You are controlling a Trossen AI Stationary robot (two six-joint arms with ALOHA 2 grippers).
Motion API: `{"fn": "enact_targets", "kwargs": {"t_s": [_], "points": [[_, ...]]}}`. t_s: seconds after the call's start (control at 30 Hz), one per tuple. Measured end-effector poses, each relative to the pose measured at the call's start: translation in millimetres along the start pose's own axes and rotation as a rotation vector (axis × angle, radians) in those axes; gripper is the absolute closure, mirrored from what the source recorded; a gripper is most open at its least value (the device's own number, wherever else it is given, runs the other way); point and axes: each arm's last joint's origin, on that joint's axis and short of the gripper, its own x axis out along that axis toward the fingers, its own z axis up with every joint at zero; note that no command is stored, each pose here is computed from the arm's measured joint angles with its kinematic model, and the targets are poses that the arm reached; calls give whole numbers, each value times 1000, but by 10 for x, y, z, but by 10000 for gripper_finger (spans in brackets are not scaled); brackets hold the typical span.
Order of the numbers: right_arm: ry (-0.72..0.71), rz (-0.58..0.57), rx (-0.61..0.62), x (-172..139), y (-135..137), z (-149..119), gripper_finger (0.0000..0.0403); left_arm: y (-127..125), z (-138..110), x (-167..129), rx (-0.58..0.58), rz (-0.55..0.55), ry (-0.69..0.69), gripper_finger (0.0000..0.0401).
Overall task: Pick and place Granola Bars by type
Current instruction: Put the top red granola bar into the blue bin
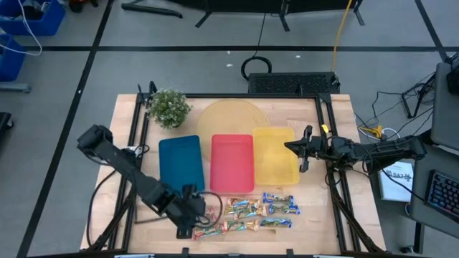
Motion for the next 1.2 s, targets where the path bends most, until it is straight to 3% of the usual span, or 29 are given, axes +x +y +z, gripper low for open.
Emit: {"fn": "enact_targets", "kwargs": {"t_s": [0.3, 0.47, 1.2], "points": [[-2, -5, 0, 0, -1, 2, 403, 27, -80, 459, 108, 89, 107, 178], [-8, -30, 11, 0, -9, 8, 403, 101, -130, 615, 83, 154, 172, 178], [38, -27, 18, 48, 6, -42, 403, 106, -255, 853, 62, 159, 287, 178]]}}
